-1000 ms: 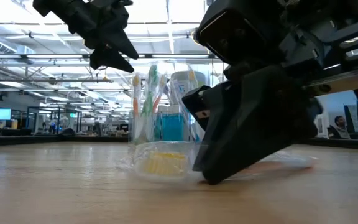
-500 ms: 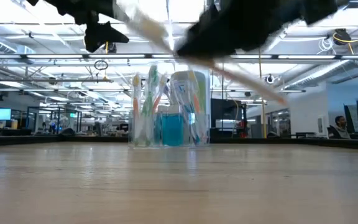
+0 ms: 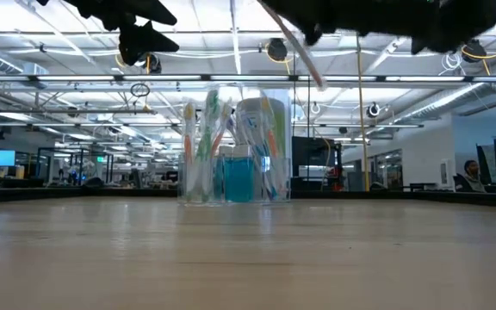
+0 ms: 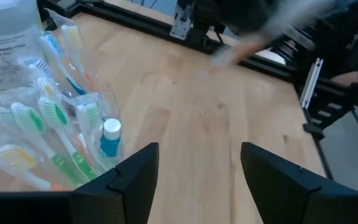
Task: Pick & Place toothbrushing station
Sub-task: Put the yellow toothbrush into the transparent organizer
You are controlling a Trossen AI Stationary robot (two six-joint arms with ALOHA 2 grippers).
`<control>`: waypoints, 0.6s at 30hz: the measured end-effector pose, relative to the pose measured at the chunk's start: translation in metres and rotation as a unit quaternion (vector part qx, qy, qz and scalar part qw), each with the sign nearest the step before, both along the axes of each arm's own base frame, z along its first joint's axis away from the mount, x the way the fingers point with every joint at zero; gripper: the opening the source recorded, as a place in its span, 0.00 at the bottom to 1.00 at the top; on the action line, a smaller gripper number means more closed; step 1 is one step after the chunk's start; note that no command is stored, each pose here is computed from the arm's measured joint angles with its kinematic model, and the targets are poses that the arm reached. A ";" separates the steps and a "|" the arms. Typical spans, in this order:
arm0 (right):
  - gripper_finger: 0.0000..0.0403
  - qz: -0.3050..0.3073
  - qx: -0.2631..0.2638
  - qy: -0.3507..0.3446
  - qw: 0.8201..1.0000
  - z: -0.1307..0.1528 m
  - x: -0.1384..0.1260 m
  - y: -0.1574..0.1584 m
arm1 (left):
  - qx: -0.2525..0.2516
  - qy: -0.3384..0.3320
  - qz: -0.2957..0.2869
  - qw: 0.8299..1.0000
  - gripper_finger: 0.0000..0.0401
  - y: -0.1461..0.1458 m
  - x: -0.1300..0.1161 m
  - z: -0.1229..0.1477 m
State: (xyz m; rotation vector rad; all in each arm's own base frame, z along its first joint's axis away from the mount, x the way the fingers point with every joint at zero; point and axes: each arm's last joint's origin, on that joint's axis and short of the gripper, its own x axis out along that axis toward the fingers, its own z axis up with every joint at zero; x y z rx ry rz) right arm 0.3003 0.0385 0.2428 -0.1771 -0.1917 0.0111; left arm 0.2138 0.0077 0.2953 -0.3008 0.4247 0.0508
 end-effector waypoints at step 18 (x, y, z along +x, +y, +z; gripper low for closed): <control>0.02 -0.088 0.027 -0.116 0.989 -0.038 0.021 -0.094 | 0.046 -0.003 -0.004 0.999 0.58 0.001 0.000 0.001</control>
